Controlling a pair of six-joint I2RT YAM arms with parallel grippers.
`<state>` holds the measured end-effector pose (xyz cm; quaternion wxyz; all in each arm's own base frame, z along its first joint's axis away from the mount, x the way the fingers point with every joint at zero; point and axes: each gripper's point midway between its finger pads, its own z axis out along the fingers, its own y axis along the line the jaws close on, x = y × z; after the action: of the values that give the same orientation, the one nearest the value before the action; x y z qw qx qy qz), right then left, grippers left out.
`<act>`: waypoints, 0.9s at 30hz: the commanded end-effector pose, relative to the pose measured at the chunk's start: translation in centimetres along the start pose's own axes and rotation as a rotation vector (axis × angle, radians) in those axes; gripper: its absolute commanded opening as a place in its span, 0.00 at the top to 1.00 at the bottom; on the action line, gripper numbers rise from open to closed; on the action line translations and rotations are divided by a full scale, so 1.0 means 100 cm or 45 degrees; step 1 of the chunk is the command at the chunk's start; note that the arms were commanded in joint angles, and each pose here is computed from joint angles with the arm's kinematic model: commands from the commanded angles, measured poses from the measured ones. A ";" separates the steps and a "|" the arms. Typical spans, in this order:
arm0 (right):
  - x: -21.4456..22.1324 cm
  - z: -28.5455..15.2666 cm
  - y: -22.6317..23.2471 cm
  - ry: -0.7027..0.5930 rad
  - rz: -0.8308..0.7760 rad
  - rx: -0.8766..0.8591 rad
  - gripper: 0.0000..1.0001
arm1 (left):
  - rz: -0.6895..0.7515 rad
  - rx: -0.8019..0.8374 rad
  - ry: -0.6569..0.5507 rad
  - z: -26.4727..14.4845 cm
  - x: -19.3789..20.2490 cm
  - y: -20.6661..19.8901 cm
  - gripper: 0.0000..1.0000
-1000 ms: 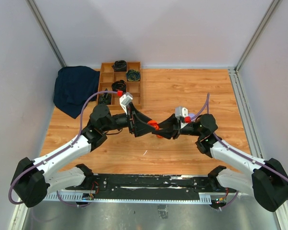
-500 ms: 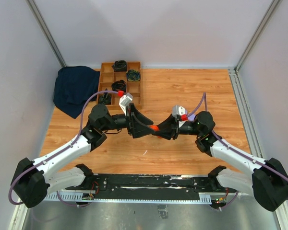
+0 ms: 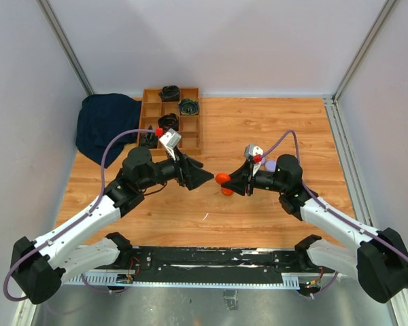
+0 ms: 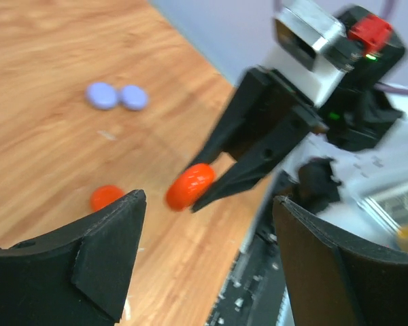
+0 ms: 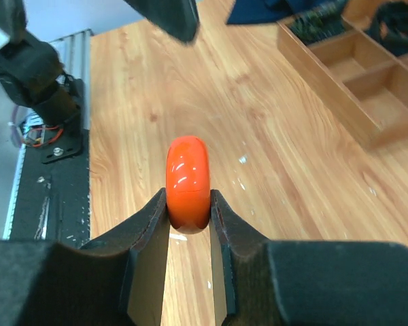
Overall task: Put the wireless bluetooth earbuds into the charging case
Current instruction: Place the charging case at the center of the board.
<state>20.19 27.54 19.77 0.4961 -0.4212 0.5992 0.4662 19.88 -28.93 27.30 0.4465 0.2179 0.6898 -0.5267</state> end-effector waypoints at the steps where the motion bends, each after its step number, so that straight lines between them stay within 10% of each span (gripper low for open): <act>1: 0.011 -0.017 -0.031 0.082 0.132 0.237 0.85 | 0.077 -0.515 -0.037 -0.025 -0.013 0.061 0.19; 27: 0.150 -0.067 -0.085 0.425 1.039 0.778 0.81 | 0.372 -1.352 -0.233 -0.152 -0.049 0.143 0.01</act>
<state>24.08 18.52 4.65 0.2838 -0.1011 0.8878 0.3479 27.02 -10.99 22.25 0.5794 0.0447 0.8107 -0.0709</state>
